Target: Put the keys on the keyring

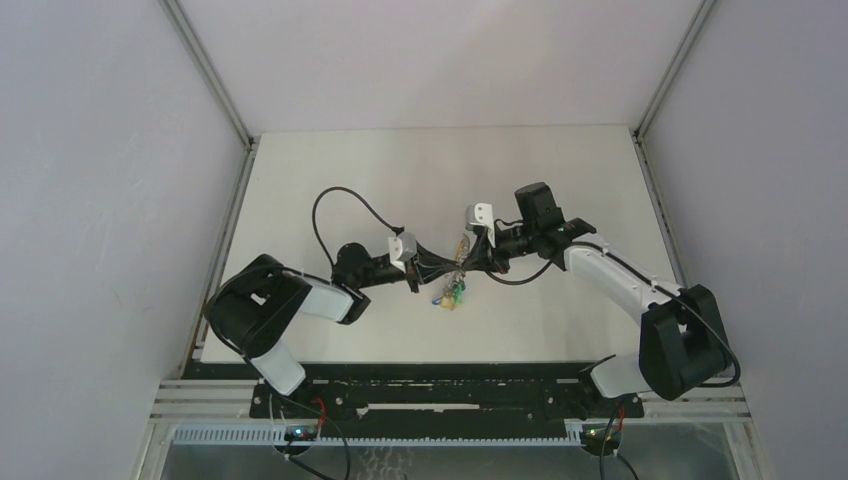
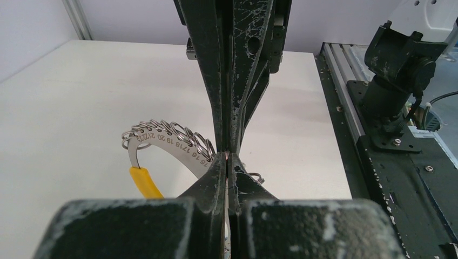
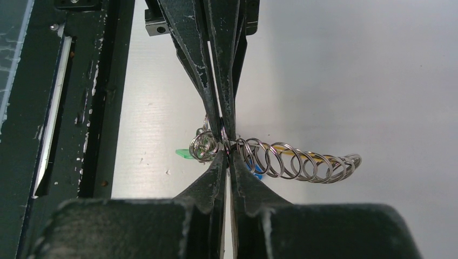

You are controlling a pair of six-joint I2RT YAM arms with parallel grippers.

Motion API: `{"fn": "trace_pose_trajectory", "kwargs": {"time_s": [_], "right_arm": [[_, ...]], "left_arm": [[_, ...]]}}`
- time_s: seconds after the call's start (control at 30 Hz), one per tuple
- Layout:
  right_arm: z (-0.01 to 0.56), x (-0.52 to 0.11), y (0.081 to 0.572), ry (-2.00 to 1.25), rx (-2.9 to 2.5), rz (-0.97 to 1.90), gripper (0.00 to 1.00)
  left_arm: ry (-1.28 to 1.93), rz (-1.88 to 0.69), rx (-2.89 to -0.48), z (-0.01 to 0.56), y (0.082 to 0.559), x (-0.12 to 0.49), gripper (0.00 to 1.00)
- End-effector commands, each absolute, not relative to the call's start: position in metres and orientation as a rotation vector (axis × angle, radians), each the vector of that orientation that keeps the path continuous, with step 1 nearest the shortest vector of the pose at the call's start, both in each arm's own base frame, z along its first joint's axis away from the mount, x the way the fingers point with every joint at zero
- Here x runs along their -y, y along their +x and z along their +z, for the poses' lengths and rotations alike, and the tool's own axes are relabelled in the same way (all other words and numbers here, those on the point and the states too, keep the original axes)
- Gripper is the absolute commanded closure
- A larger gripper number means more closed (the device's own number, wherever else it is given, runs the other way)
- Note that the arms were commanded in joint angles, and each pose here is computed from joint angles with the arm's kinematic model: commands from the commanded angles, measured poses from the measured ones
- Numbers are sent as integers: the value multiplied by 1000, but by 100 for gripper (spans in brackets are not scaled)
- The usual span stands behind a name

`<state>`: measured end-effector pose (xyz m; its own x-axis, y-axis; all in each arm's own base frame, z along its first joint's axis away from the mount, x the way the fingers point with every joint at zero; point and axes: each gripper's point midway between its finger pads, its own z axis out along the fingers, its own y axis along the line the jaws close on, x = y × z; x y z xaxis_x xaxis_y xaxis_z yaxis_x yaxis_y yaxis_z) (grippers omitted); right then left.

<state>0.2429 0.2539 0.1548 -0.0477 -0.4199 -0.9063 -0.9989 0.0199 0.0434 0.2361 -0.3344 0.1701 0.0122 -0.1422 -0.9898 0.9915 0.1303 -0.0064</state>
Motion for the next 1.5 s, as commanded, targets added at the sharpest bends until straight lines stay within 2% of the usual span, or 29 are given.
{"fn": "trace_pose_trajectory", "kwargs": {"time_s": [0.0,0.67,0.8,1.0,1.47], "right_arm": [[149,-250,247,-1481,-1586,999,100],[150,-268,246,-1500,-1545,1010,100],[157,-260,246,-1488,-1539,991,88],[175,-253,241,-1471,-1436,980,81],[180,-264,241,-1488,-1351,1016,79]], "left_arm": [[996,-1125,-1022,205,232,329,100],[990,-1121,-1004,211,228,331,100],[990,-1116,-1008,209,228,330,100],[989,-1116,-1008,209,228,331,100],[987,-1121,-1009,210,229,331,100]]}}
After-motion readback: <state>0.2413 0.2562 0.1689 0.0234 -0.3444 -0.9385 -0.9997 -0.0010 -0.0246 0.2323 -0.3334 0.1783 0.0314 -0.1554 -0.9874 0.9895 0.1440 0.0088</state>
